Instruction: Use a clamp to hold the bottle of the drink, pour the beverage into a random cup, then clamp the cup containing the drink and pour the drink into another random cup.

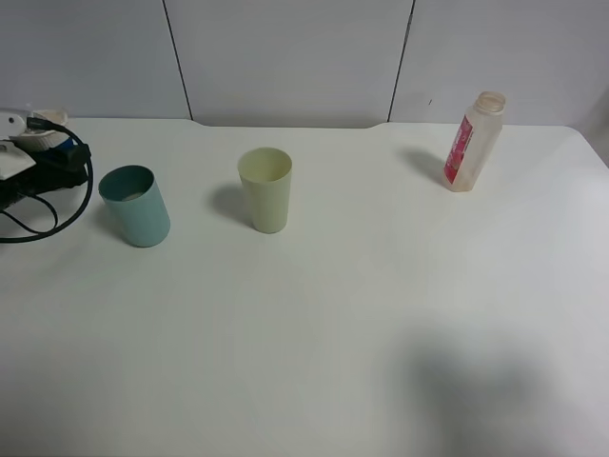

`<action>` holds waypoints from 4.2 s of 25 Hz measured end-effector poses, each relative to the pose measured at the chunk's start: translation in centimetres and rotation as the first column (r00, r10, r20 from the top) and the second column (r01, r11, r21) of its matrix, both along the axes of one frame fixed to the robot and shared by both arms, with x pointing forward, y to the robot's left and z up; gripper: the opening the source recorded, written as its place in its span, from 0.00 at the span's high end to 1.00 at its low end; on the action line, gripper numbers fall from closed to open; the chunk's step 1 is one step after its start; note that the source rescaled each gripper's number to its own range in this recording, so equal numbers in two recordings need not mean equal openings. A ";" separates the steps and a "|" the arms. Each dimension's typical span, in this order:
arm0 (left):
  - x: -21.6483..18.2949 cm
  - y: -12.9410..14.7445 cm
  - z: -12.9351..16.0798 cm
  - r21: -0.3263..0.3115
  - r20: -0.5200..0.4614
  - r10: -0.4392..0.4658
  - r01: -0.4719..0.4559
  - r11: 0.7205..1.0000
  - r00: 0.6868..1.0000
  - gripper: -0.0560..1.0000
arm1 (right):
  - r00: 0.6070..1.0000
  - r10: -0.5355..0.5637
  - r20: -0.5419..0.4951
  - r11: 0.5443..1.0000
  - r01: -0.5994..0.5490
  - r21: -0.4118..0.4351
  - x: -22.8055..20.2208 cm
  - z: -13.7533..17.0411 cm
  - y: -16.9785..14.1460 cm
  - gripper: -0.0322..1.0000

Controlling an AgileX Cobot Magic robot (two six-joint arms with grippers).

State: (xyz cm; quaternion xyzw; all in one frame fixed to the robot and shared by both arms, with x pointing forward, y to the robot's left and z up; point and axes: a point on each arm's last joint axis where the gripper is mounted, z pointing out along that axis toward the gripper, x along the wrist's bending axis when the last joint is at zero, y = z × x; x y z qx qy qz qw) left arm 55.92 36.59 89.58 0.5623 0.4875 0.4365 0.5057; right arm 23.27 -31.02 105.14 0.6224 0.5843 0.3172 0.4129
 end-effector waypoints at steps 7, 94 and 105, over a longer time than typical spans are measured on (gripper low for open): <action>-0.1 0.2 -2.5 -0.030 -0.072 0.031 -0.033 0.999 0.997 0.94 | 1.000 0.000 0.000 1.000 0.000 0.000 0.0 0.0 0.0 0.00; 6.1 1.2 -7.3 -0.293 -0.084 -0.072 0.044 0.955 0.994 0.49 | 1.000 0.000 0.000 1.000 0.000 0.000 0.0 0.0 0.0 0.00; 6.4 1.3 -5.2 -0.278 -0.036 -0.069 0.057 0.959 0.997 0.37 | 1.000 0.000 0.000 1.000 0.000 0.000 0.0 0.0 0.0 0.00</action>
